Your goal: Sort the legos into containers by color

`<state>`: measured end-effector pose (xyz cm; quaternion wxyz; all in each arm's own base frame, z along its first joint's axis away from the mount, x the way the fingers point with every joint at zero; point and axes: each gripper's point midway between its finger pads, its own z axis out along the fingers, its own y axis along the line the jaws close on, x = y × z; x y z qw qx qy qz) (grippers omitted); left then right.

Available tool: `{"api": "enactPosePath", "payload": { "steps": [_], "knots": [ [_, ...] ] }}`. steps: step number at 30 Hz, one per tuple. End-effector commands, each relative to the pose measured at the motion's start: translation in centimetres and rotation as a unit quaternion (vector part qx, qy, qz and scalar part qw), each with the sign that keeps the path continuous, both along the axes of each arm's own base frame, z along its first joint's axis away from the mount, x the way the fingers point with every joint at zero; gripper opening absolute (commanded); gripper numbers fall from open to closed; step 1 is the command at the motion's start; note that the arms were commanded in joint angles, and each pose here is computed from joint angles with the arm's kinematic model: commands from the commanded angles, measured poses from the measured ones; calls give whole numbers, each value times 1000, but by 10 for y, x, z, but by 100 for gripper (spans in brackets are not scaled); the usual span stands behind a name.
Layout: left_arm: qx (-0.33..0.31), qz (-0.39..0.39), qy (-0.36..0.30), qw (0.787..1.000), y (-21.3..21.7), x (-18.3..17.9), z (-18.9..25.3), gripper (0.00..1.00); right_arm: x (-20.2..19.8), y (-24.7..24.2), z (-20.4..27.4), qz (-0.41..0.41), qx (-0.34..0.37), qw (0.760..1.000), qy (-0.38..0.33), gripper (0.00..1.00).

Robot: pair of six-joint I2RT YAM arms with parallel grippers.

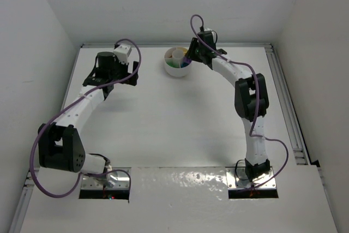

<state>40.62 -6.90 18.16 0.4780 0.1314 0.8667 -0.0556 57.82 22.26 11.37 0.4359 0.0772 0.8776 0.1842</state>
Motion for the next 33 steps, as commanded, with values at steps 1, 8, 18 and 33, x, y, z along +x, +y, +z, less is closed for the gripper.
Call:
{"api": "enactPosePath", "payload": {
  "steps": [1,8,18,33],
  "knots": [
    [1,9,-46,999,3,7,23,100,19,1,32,-26,24,998,-50,0],
    [5,15,-51,999,7,9,26,100,28,-13,13,-52,-9,997,-48,0],
    [8,17,-50,999,9,9,25,100,56,-18,25,-52,-17,995,-88,0],
    [9,17,-56,998,10,11,28,100,70,-8,73,-6,-12,987,-161,0]
  ]
}}
